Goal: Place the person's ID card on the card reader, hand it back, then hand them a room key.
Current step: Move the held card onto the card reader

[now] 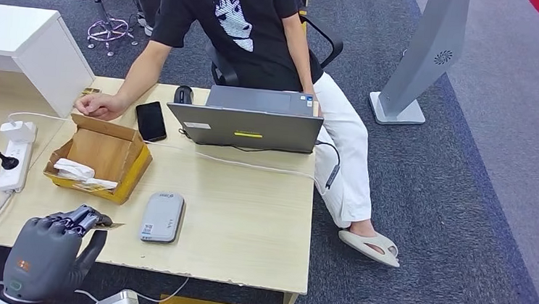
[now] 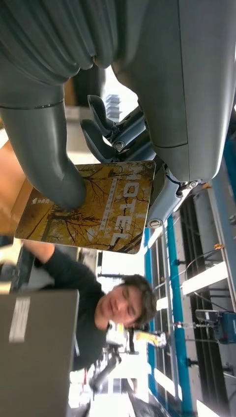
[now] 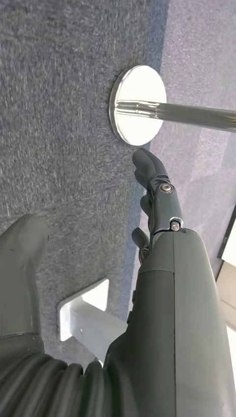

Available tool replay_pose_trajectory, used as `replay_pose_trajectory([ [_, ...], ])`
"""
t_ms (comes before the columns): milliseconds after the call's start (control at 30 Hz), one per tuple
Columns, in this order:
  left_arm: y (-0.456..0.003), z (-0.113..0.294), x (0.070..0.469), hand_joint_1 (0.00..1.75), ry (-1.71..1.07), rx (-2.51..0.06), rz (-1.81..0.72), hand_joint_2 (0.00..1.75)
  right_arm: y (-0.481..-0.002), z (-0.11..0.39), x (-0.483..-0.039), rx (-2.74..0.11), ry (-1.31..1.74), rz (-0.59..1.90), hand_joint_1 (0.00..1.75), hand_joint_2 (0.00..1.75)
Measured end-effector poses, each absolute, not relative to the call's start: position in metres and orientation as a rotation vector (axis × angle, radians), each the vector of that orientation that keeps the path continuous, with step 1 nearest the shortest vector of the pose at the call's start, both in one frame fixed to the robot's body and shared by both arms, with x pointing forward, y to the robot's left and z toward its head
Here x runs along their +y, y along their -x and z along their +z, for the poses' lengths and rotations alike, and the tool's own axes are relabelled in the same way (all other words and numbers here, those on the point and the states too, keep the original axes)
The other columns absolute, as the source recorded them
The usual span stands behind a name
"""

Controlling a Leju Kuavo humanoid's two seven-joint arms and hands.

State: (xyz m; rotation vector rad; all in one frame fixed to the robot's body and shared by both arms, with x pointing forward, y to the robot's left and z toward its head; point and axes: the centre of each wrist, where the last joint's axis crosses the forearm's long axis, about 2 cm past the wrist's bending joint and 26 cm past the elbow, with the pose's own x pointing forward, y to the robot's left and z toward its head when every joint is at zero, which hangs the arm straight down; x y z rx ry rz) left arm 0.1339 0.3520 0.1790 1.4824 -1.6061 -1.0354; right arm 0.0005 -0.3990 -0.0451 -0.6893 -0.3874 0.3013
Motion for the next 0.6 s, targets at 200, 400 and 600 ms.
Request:
replay_pose_trajectory([
  [200,-0.132,0.165,0.362,1.75,-1.531,-1.463,-1.054,1.75,0.005,-0.047,-0.398,-0.329,0.691,0.319,0.0,1.75],
  [400,-0.134,0.154,0.374,1.75,-1.533,-1.388,-1.059,1.75,0.007,-0.05,-0.396,-0.293,0.681,0.301,0.0,1.75],
  [600,-0.144,0.147,0.387,1.75,-1.51,-1.379,-1.05,1.75,0.006,-0.054,-0.391,-0.286,0.685,0.294,0.0,1.75],
])
